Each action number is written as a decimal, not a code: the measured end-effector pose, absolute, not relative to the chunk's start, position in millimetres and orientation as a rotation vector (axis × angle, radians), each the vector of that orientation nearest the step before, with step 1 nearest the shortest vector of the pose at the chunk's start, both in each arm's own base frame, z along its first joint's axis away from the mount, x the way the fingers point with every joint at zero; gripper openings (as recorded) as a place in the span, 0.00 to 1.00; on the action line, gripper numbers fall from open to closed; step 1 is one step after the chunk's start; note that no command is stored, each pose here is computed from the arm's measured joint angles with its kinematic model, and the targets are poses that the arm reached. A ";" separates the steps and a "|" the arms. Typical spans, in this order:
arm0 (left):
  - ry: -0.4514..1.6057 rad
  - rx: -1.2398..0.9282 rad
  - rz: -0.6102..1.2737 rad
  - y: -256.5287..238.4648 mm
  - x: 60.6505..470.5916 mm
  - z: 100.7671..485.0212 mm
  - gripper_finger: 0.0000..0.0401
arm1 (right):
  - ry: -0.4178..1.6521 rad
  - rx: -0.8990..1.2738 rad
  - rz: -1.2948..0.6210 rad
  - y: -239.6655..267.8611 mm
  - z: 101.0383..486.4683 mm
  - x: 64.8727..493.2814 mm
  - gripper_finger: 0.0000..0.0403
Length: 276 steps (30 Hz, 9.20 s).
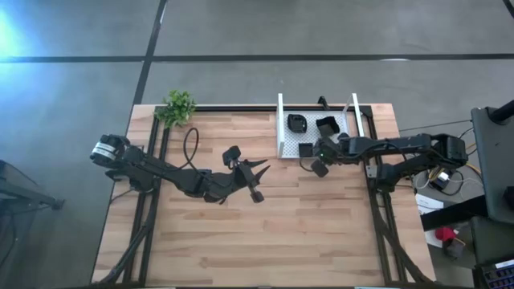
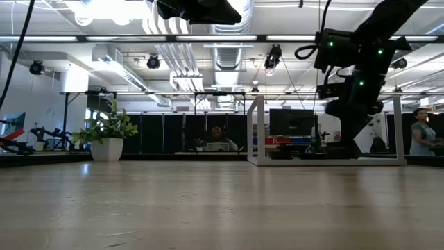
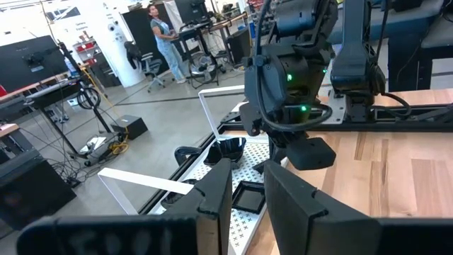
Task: Pick & Place Mini shaped plates
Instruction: Stack the square plate on top of the other square plates on the shelf, then return to Home Position
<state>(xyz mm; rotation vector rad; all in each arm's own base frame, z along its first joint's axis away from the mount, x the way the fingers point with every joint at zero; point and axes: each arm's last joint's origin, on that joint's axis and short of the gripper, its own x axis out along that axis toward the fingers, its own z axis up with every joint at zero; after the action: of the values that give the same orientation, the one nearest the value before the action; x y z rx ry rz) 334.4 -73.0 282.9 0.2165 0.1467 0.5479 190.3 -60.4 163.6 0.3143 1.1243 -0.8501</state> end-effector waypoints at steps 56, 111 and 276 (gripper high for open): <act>0.172 0.214 0.547 -72.9 334.0 279.7 0.20 | 1.083 -0.477 -0.324 -40.5 160.9 212.7 0.02; 0.163 0.182 0.543 -73.6 333.9 279.7 0.20 | 1.039 -0.506 -0.349 -41.6 148.5 207.9 0.08; -0.059 0.147 0.088 -26.1 90.8 172.7 0.00 | -0.008 -0.070 0.035 22.5 172.1 93.2 0.02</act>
<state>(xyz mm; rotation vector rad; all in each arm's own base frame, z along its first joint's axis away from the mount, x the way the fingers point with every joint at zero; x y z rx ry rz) 90.8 -26.1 172.7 0.1473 -0.0586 0.0885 93.2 22.5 172.1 -0.0697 -0.0080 0.0351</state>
